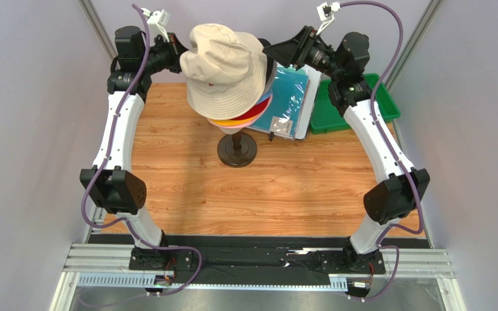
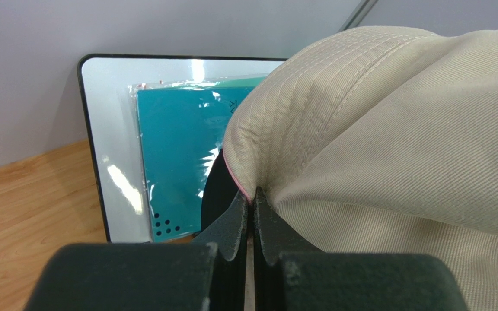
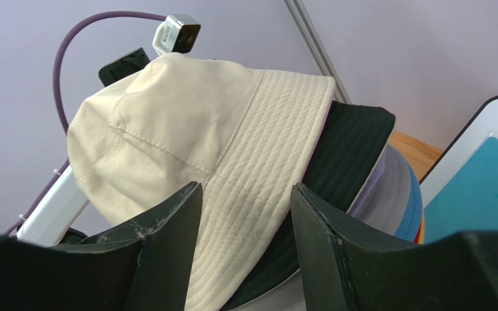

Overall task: Stack the hats
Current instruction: Stack the hat on the hat.

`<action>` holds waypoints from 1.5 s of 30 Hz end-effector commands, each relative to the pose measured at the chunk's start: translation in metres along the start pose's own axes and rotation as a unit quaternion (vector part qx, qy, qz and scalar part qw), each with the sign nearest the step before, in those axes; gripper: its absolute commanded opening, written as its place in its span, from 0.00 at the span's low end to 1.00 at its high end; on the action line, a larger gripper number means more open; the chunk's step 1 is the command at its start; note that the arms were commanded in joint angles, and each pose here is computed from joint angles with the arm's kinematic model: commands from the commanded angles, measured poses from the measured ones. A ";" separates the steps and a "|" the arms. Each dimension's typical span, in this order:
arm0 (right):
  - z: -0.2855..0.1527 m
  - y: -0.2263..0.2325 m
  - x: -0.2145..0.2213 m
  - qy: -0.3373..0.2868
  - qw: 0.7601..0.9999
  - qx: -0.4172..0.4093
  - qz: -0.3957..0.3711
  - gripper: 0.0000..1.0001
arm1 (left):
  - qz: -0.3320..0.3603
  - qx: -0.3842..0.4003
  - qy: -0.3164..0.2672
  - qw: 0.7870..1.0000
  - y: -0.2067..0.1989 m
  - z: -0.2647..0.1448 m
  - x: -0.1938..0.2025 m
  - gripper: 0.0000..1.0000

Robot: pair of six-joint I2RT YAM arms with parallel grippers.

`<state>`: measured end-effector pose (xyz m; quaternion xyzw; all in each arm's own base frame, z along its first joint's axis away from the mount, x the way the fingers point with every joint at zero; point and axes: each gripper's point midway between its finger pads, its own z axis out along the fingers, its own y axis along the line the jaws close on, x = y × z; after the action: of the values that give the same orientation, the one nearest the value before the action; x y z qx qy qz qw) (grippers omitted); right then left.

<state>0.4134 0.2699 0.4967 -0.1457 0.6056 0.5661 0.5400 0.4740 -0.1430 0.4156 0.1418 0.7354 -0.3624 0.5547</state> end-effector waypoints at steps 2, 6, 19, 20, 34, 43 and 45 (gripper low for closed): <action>0.017 -0.009 -0.008 0.000 1.000 -0.010 0.007 0.57 | 0.012 0.021 0.021 0.999 -0.019 -0.005 0.008 0.00; 0.026 -0.018 0.004 0.015 0.999 -0.027 0.038 0.57 | 0.020 0.025 0.018 0.999 -0.023 -0.007 0.005 0.00; 0.027 0.024 0.023 0.034 0.993 -0.100 0.053 0.57 | 0.022 0.024 0.015 0.999 -0.030 -0.010 0.001 0.00; 0.028 0.025 0.024 0.036 0.993 -0.101 0.054 0.57 | 0.023 0.023 0.014 0.999 -0.030 -0.010 0.000 0.00; 0.038 -0.007 0.041 0.045 0.991 -0.040 0.121 0.00 | 0.037 0.023 0.019 0.999 -0.039 -0.009 0.007 0.00; 0.003 -0.058 0.074 0.044 0.984 0.082 0.150 0.00 | 0.034 0.013 0.005 0.999 -0.043 -0.017 0.007 0.00; -0.002 -0.062 0.079 0.047 0.983 0.099 0.147 0.00 | 0.031 0.005 0.002 0.999 -0.040 -0.018 0.007 0.00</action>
<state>0.4256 0.2877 0.4637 -0.0596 0.6193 0.6197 0.4785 0.4536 -0.1518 0.4205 0.1593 0.7329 -0.3370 0.5692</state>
